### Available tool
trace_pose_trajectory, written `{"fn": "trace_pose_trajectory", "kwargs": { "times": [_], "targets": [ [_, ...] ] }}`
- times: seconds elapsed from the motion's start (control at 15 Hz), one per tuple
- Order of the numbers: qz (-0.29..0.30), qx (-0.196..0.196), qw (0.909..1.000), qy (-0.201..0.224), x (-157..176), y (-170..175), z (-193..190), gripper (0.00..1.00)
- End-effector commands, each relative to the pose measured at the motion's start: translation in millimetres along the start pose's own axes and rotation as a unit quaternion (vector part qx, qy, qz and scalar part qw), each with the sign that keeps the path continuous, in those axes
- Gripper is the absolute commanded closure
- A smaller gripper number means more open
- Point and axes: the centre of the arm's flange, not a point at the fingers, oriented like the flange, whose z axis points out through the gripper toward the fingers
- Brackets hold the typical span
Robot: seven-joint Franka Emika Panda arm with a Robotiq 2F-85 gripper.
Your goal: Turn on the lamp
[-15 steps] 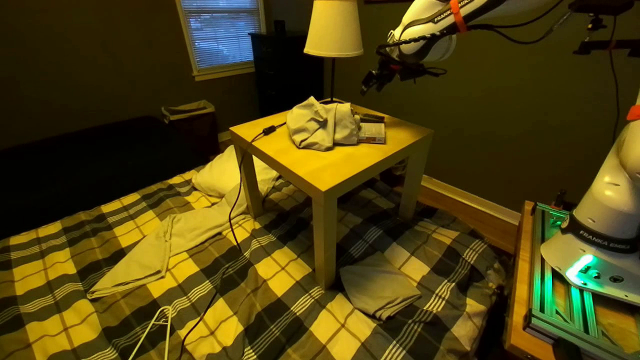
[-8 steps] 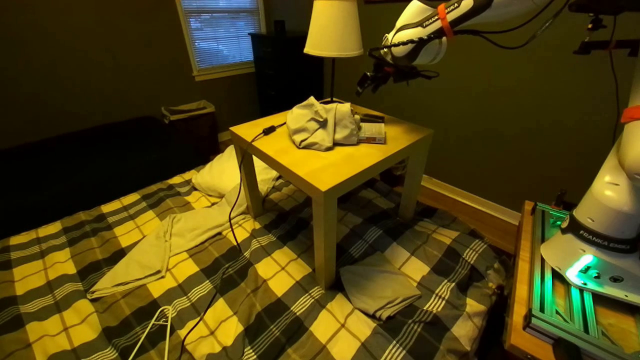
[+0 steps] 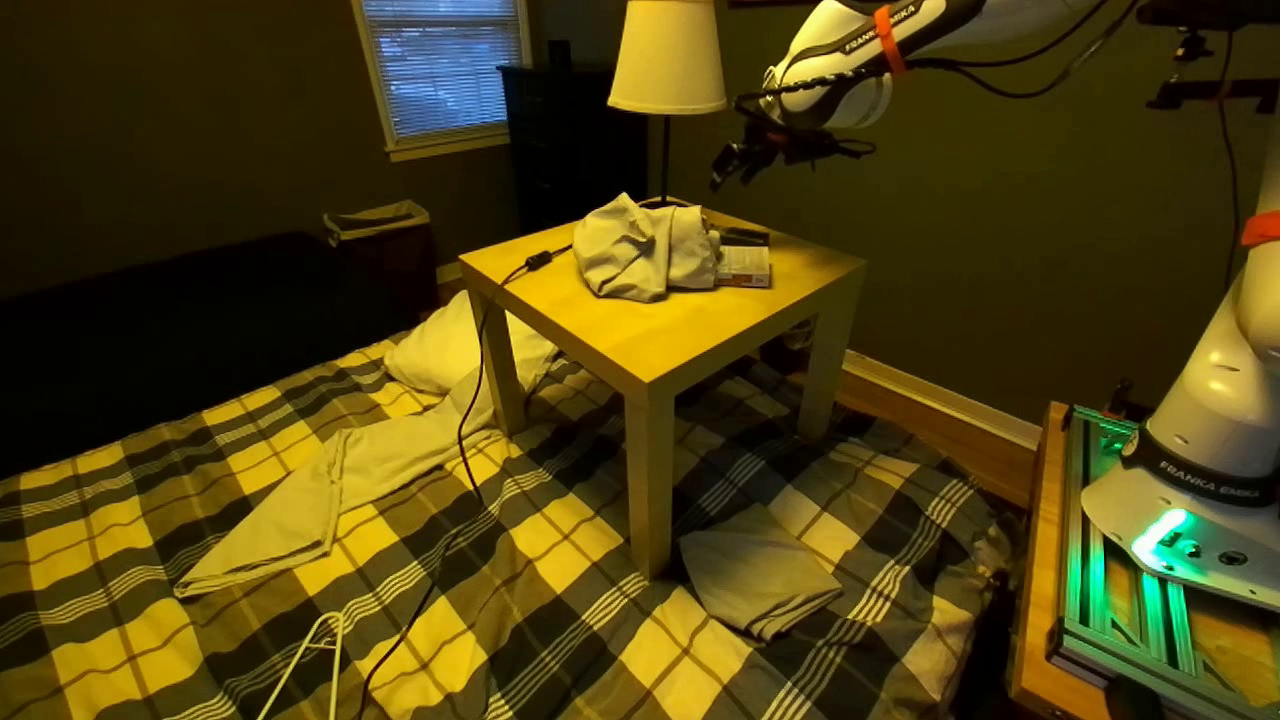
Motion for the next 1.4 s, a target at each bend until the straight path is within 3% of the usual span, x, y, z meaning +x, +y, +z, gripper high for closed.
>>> {"fn": "trace_pose_trajectory", "kwargs": {
  "times": [0.0,0.13,0.73,1.33],
  "targets": [
    [-0.018,0.026,0.9987,0.04,12.3,-0.8,22.5,0.26],
    [-0.03,0.035,0.9968,0.066,17.4,0.1,35.2,0.3],
    [-0.064,0.066,0.9897,0.11,21.9,30.1,87.1,1.0],
    [-0.074,0.094,0.9825,0.143,33.3,41.2,108.9,1.0]
  ]
}}
